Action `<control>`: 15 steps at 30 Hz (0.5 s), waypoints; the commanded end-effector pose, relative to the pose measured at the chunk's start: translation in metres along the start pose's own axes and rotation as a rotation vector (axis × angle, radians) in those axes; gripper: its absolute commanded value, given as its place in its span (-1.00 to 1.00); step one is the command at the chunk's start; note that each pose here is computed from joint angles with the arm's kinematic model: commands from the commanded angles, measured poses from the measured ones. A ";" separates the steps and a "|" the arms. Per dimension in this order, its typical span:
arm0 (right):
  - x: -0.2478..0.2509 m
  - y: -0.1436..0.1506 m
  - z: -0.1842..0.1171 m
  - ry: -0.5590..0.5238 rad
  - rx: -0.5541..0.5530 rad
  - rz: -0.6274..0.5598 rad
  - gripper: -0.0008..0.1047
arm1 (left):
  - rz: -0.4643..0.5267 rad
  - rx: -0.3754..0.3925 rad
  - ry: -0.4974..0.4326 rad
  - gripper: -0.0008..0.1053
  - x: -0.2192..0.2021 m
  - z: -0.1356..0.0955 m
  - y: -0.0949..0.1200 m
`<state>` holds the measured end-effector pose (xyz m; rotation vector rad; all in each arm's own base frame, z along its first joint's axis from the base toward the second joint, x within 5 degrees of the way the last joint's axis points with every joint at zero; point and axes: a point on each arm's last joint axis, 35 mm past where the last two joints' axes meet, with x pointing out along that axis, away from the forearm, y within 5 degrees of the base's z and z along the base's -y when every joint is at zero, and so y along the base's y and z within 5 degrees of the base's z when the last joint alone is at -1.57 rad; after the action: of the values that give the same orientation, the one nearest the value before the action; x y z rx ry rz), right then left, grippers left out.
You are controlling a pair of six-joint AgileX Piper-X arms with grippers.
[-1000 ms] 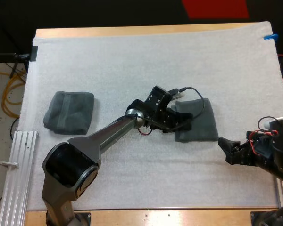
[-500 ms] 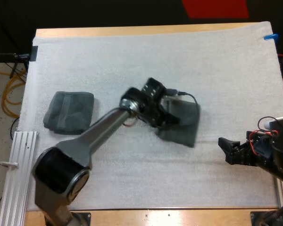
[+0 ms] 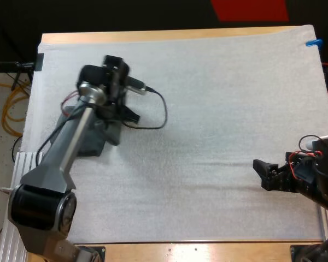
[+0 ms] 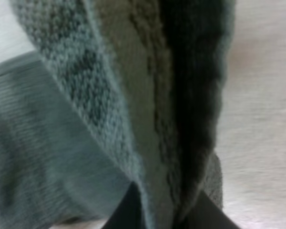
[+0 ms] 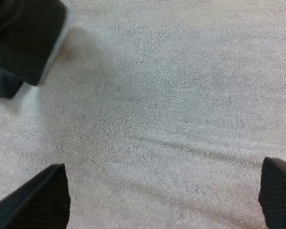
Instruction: Pick towel from pile fold and stack
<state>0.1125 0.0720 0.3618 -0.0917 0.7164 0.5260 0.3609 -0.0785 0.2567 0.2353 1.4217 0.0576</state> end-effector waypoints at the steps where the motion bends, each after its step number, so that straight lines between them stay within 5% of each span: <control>1: -0.001 0.000 0.000 -0.004 -0.013 -0.006 0.49 | 0.022 -0.005 0.009 -0.99 -0.004 -0.002 0.009; 8: -0.001 0.000 0.000 -0.006 -0.013 -0.006 0.49 | 0.044 -0.104 0.095 -0.99 0.004 -0.009 0.055; 15: -0.001 0.000 0.000 -0.006 -0.013 -0.006 0.49 | 0.050 -0.168 0.090 -0.99 0.002 -0.012 0.077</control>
<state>0.1125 0.0720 0.3618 -0.0917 0.7164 0.5260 0.3589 -0.0006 0.2613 0.1159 1.5101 0.2256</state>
